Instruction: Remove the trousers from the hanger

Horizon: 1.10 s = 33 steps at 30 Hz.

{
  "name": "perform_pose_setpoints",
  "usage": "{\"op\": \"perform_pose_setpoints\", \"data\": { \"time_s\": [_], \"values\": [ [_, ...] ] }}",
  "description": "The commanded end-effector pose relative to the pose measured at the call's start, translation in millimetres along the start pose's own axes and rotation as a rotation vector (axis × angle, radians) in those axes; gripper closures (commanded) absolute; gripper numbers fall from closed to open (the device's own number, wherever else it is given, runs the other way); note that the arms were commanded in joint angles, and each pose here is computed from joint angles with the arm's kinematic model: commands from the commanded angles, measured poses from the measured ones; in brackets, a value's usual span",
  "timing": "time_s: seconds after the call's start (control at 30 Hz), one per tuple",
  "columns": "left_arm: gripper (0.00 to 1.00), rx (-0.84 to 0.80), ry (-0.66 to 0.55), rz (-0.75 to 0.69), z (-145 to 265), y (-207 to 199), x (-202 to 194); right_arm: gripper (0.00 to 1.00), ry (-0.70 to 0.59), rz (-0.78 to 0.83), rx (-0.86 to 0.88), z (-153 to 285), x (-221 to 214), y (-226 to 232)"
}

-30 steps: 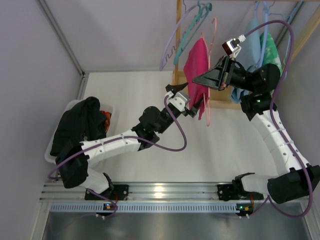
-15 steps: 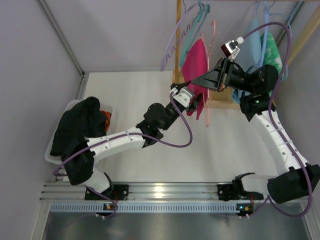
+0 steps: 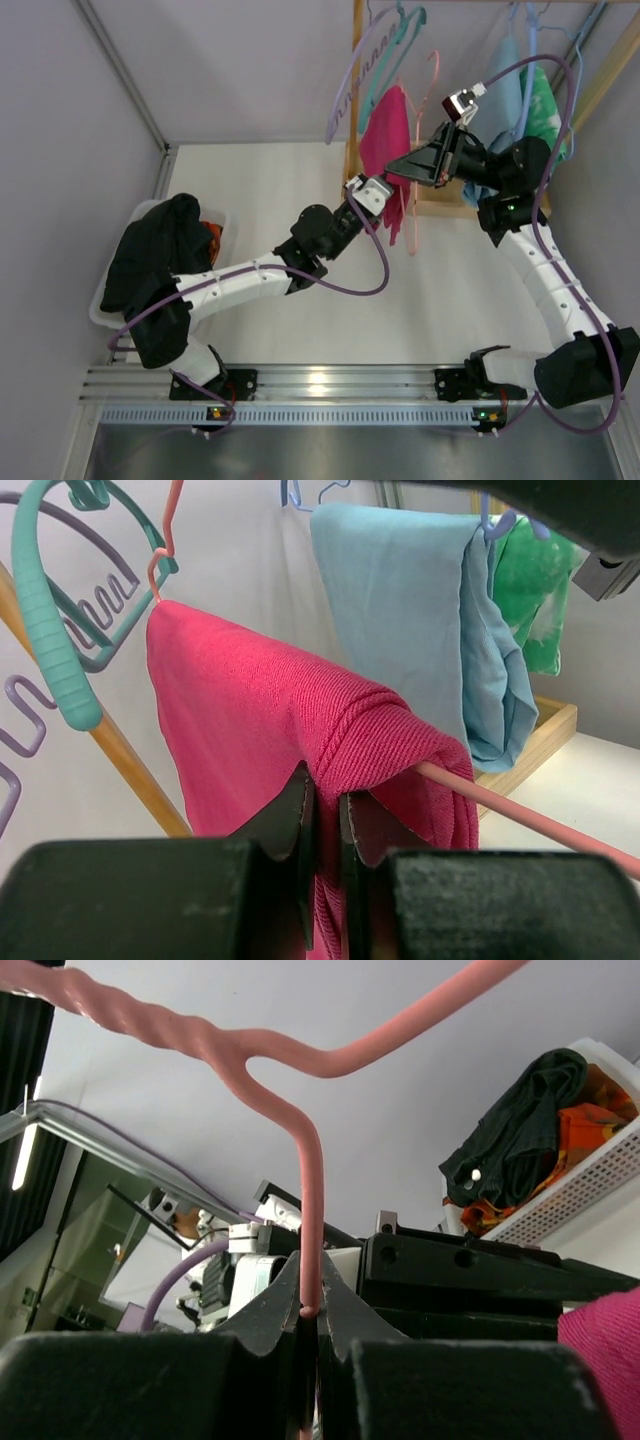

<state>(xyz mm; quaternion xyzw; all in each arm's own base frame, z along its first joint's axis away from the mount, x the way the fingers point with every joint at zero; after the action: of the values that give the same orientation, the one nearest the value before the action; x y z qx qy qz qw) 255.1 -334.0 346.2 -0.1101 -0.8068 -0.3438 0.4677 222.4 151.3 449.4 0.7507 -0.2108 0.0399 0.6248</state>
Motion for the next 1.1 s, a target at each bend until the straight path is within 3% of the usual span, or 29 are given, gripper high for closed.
{"op": "perform_pose_setpoints", "data": {
  "time_s": [0.0,0.4,0.8,1.07],
  "values": [
    [1.0,0.12,-0.117,0.021,-3.4,38.5,46.1,1.0,-0.023,0.272,0.106,11.0,-8.9,34.7],
    [1.0,0.155,-0.179,0.071,-1.1,71.6,97.1,1.0,-0.171,0.14,-0.033,43.9,8.6,-28.2],
    [1.0,0.2,-0.236,0.113,3.0,100.6,141.1,1.0,-0.259,-0.007,-0.166,71.4,-6.5,-95.0],
    [1.0,0.229,-0.28,0.131,12.1,123.1,173.2,1.0,-0.304,-0.008,-0.326,99.2,-10.9,-140.9]
  ]
}}
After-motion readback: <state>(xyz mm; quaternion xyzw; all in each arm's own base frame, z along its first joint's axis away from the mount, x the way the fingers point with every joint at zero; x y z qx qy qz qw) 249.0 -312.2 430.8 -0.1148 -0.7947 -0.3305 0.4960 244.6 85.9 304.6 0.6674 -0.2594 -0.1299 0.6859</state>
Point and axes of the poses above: each gripper's point midway between its finger pads, its own z axis back along the fingers, its own y axis along the line the jaws close on, x = y × z, the point moved 9 cm from there along z, back along the fingers, and after that the axes turned 13 degrees about -z, right-handed, at the moved point
